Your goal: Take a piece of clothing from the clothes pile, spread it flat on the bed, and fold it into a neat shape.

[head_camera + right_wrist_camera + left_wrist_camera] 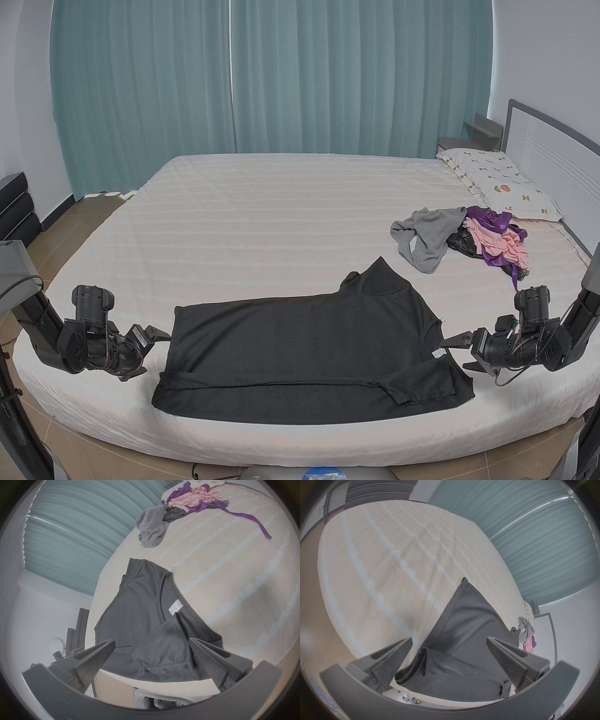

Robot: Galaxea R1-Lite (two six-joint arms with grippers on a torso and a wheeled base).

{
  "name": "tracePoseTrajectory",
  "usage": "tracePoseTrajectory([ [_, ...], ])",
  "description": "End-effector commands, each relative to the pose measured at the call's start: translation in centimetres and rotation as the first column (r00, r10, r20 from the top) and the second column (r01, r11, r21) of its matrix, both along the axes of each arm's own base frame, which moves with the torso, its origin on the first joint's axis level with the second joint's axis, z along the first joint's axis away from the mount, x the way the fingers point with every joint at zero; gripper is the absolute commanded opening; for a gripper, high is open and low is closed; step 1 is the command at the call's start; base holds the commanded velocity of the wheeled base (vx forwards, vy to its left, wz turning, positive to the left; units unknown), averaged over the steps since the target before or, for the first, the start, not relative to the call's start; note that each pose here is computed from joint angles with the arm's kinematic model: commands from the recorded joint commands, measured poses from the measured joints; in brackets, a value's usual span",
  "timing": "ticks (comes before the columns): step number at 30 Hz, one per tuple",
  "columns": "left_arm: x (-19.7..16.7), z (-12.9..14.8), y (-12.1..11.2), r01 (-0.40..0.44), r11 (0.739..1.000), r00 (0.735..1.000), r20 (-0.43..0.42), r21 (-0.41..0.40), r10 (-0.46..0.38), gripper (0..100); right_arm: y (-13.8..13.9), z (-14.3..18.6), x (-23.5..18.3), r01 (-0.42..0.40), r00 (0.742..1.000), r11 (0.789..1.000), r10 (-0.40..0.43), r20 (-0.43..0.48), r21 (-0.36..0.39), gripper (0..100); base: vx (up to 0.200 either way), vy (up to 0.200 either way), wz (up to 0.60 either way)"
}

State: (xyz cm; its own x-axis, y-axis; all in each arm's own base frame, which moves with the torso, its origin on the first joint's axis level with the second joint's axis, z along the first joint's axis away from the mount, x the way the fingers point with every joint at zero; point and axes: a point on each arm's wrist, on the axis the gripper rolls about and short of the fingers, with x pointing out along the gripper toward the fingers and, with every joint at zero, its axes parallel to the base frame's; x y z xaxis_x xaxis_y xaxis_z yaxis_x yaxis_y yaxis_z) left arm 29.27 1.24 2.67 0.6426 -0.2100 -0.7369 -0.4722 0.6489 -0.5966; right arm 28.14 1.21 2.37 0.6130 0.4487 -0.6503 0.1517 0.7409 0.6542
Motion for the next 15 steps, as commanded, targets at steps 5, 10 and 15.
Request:
tracePoseTrajectory([
  [5,-0.8,0.5,-0.8,0.024,1.000,1.000,0.002,0.000,-0.024,100,0.0,0.0,0.0,-0.003,1.000,1.000,0.003,0.000,-0.001,100,0.000,-0.120,0.00],
  [10,-1.8,0.8,-2.2,0.076,0.997,0.997,-0.007,0.003,-0.075,100,0.0,-0.1,0.0,-0.003,1.000,1.000,0.003,-0.003,-0.001,100,0.000,0.000,0.00],
  [15,-2.2,0.5,-3.5,0.119,0.993,0.990,-0.070,0.004,-0.119,100,0.0,-0.1,0.0,-0.004,1.000,1.000,0.004,-0.004,-0.002,100,0.000,0.000,0.00],
])
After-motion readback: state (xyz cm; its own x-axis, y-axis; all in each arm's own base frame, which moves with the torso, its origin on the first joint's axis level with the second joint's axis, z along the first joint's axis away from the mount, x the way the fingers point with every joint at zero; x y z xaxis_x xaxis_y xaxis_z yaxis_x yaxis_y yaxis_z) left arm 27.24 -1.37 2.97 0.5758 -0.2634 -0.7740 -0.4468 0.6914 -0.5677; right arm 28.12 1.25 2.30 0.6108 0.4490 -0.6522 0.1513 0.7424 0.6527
